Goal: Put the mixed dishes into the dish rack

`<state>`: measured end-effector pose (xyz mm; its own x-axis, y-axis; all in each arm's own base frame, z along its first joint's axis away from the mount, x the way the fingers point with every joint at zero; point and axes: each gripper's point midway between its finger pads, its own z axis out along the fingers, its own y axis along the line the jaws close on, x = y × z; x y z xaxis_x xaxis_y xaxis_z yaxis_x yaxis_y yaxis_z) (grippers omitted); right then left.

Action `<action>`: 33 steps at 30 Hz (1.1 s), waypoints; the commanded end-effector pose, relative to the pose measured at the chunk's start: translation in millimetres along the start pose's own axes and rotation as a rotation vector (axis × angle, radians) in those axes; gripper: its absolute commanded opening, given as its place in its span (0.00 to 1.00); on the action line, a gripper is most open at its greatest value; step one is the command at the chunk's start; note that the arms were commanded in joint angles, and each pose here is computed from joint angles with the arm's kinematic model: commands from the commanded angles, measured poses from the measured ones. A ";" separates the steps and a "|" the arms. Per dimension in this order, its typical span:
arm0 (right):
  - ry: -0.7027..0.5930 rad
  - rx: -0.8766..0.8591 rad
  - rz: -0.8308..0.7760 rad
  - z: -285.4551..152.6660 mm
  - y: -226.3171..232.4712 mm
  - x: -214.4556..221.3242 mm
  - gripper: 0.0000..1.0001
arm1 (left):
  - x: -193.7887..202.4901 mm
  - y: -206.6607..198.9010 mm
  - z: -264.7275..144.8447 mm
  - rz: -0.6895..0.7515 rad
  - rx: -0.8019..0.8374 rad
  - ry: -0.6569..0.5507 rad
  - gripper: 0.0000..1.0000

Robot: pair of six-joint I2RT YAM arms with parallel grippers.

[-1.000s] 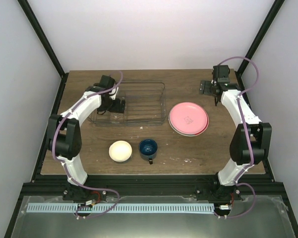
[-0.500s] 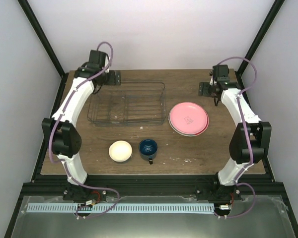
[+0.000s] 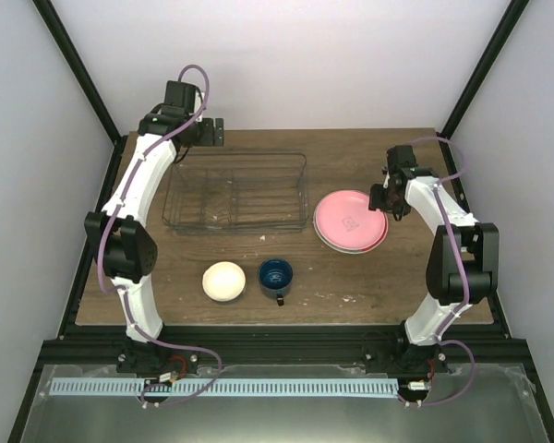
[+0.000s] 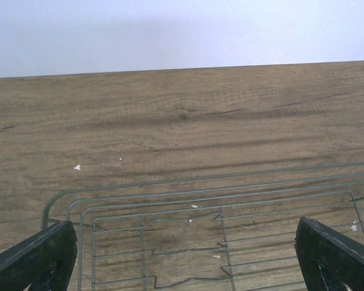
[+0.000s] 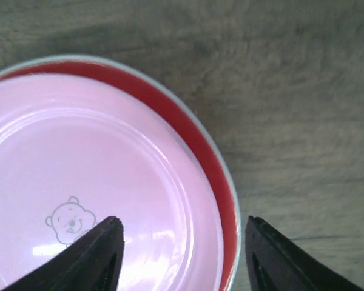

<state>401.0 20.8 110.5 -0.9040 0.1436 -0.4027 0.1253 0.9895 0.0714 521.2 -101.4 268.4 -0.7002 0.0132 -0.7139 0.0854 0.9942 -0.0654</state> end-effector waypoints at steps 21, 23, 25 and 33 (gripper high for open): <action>0.056 -0.006 0.029 46.0 1.7 36.9 0.39 | 11.8 7.2 6.7 0.006 0.005 0.037 1.00; 0.065 -0.006 0.029 50.2 1.6 38.9 0.39 | 11.5 7.4 7.5 0.003 0.007 0.037 1.00; 0.070 -0.005 0.029 53.4 1.4 40.4 0.38 | 11.6 7.3 8.3 0.003 0.010 0.038 1.00; 0.066 0.007 0.022 49.9 0.5 33.9 0.02 | 12.4 7.0 11.5 0.000 0.018 0.044 1.00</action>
<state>389.1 27.6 50.3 -0.9227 0.1674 -0.3474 0.1429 0.9852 0.0952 519.5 -96.9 257.2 -0.7204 0.0130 -0.6934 0.0905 0.9930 -0.0753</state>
